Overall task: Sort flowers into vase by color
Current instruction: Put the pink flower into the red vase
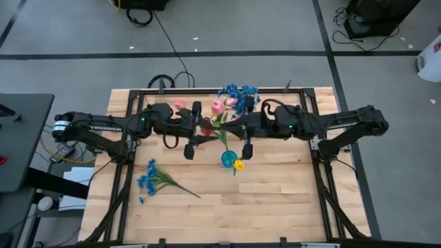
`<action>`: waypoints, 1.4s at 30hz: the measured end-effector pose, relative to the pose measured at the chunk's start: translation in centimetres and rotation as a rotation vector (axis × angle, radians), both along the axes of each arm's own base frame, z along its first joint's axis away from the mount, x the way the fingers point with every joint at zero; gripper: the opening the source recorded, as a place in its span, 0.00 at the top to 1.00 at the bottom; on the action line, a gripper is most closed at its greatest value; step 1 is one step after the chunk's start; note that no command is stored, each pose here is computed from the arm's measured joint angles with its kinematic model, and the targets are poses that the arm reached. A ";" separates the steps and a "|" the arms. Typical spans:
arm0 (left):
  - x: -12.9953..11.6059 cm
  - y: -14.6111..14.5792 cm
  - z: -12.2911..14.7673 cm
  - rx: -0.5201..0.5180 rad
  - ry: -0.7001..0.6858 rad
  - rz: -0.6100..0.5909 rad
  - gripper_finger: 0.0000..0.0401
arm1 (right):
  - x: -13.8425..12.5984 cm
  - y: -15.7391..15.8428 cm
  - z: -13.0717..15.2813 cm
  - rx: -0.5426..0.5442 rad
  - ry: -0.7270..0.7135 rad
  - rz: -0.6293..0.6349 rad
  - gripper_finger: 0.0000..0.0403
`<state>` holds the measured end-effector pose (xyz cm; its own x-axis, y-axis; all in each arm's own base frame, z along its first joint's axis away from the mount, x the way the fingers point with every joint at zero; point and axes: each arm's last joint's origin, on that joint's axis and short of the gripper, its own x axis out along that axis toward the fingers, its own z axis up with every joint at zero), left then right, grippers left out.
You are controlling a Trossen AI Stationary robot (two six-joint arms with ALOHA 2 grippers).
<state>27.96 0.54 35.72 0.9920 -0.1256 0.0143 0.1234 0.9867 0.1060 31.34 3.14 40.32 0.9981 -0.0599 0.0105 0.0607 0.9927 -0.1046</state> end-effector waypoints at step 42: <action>-7.1 -0.5 1.4 0.061 -0.197 -0.070 0.98 | -6.5 1.8 2.7 0.031 0.115 -0.068 0.57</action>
<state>20.87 0.08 37.16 0.9596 -0.2005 0.1976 0.1621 0.9675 0.1942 24.82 4.94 43.02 0.9863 -0.1260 -0.1069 0.1172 0.9895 -0.0845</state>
